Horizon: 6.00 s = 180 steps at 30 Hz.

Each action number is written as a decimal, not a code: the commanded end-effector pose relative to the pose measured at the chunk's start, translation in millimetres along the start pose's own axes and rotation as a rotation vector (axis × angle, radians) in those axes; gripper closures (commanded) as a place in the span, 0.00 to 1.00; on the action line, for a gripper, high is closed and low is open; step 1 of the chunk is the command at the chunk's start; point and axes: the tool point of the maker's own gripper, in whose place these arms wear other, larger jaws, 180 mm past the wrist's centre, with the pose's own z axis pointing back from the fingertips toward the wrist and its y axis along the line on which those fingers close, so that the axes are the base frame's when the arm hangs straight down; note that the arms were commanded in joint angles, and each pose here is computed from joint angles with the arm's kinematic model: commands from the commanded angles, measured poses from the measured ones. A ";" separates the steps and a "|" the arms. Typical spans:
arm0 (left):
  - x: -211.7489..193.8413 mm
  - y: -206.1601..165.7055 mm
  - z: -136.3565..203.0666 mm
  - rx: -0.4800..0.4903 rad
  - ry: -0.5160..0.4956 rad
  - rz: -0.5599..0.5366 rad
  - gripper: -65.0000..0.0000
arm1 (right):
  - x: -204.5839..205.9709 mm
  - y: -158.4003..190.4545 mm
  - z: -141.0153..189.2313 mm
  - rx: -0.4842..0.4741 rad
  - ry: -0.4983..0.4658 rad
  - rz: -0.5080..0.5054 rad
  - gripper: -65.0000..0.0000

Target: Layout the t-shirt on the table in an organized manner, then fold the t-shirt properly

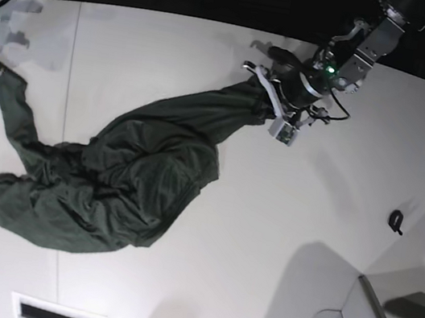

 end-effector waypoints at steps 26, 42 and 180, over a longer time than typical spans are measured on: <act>84.4 0.0 38.4 0.047 -0.199 0.144 1.00 | 67.1 77.2 -49.7 0.321 -0.036 -0.094 0.25; -21.0 56.1 52.7 0.186 0.037 0.173 1.00 | -12.1 92.2 -52.8 0.377 0.170 0.031 0.95; 152.3 21.9 -91.1 0.001 -0.129 0.488 1.00 | 161.1 258.9 -9.3 0.571 -0.156 0.348 0.95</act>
